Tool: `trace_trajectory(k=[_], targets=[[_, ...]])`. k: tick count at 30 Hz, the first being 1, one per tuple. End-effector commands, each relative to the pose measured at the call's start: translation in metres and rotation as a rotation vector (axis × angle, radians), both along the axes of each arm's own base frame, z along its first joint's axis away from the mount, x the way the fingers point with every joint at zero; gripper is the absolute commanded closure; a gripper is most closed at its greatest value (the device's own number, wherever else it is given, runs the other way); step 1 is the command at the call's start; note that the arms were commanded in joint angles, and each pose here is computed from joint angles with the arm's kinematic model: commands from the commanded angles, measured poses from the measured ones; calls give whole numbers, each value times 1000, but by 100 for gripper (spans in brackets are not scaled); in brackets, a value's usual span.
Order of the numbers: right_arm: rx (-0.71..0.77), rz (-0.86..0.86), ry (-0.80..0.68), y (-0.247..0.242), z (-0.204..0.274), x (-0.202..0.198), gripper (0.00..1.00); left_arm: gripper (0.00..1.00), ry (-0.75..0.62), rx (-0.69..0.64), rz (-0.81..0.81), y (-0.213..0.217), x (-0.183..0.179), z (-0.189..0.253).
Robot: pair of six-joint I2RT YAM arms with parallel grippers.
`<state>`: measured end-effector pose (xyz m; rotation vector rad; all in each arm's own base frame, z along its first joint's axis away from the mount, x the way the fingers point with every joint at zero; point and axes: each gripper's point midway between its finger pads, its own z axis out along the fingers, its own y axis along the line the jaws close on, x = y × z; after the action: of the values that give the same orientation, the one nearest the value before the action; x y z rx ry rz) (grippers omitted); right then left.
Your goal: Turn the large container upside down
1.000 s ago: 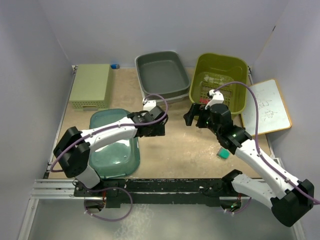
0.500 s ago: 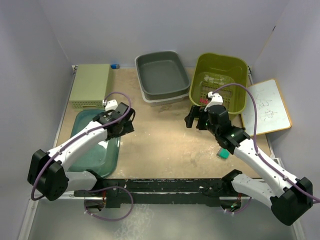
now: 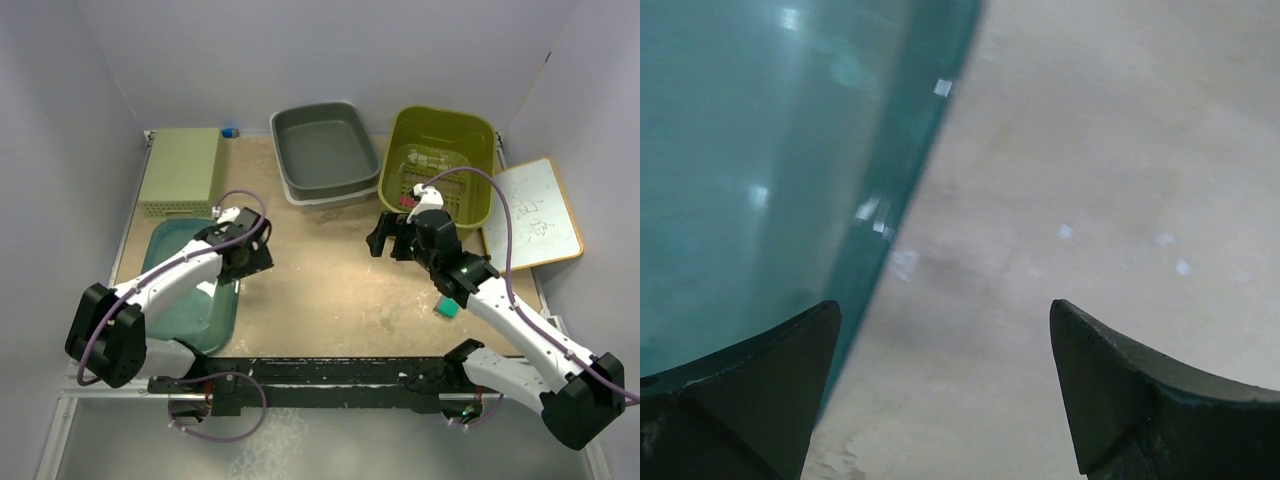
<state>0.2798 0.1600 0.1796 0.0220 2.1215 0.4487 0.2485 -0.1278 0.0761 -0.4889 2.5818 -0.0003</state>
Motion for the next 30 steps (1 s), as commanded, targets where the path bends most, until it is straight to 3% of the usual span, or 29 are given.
trace_trajectory(k=[1, 7, 10, 16, 20, 25, 30], targets=[[11, 57, -47, 9, 20, 4, 0, 17, -20, 17, 94, 40, 11, 6], [-16, 99, -53, 12, 24, 5, 0, 16, -65, 80, 221, 97, 29, 40], [-24, 104, -66, 11, 27, 5, 0, 17, -123, 73, 228, 101, 44, 73], [-50, 58, -93, -1, 31, 5, 0, 20, -410, -87, 92, 34, 92, 181], [-47, 25, -102, -7, 51, 4, 0, 20, -462, -117, 8, -18, 126, 217], [-61, 17, -159, -13, 77, 4, 0, 20, -484, -69, 49, -39, 181, 214], [-25, 41, -160, -11, 83, -5, 0, 20, -399, -43, 40, -67, 227, 166]])
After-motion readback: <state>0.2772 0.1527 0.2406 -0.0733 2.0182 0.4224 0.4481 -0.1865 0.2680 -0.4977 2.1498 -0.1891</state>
